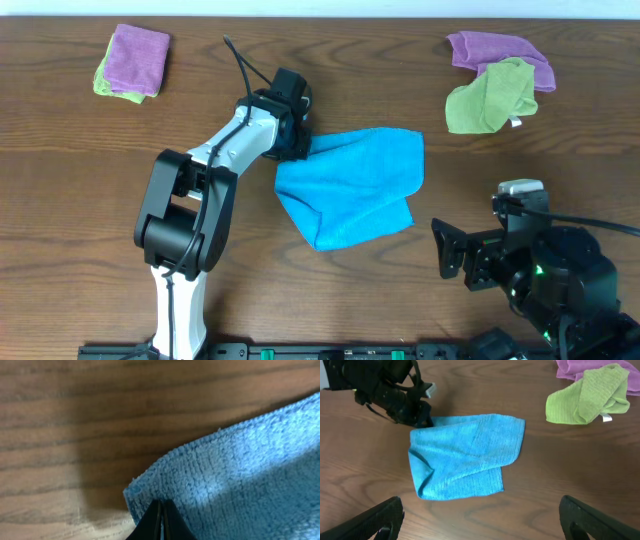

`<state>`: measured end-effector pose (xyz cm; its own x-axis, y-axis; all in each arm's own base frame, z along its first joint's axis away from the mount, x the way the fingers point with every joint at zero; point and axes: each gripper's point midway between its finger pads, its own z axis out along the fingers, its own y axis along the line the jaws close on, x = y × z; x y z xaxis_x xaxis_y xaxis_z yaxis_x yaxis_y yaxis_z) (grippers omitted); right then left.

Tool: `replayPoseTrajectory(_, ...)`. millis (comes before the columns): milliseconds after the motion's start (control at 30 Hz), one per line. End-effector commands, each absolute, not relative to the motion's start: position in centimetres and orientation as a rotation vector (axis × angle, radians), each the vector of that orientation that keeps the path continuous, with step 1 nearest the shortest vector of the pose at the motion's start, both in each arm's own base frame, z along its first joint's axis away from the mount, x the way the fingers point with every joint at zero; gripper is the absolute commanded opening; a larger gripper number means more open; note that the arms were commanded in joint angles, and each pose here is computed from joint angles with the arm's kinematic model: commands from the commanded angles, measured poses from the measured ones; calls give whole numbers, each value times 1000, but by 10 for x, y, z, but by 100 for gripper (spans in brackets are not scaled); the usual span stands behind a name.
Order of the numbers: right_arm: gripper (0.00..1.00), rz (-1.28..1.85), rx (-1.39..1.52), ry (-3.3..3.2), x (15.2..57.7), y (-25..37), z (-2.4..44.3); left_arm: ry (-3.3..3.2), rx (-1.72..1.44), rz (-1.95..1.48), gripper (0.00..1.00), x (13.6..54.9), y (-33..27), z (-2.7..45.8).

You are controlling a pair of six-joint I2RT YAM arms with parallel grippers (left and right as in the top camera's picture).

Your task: Fold the cloth

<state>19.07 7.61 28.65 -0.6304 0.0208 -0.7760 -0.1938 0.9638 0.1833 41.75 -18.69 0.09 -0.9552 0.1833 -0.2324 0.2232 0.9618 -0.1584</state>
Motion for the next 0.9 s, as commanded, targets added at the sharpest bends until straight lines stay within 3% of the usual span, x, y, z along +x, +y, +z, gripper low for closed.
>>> replayPoseTrajectory(0, 99, 312, -102, 2224, 191, 75, 290, 2912, 287, -222, 6, 421, -184, -12)
replayPoseTrajectory(400, 99, 311, -99, 2232, 190, 74, 289, 2720, 113, 379, 6, 472, -100, -19)
replayPoseTrajectory(867, 99, 259, -99, 2304, 205, 79, 274, 2692, -58, 309, 6, 496, -53, -10)
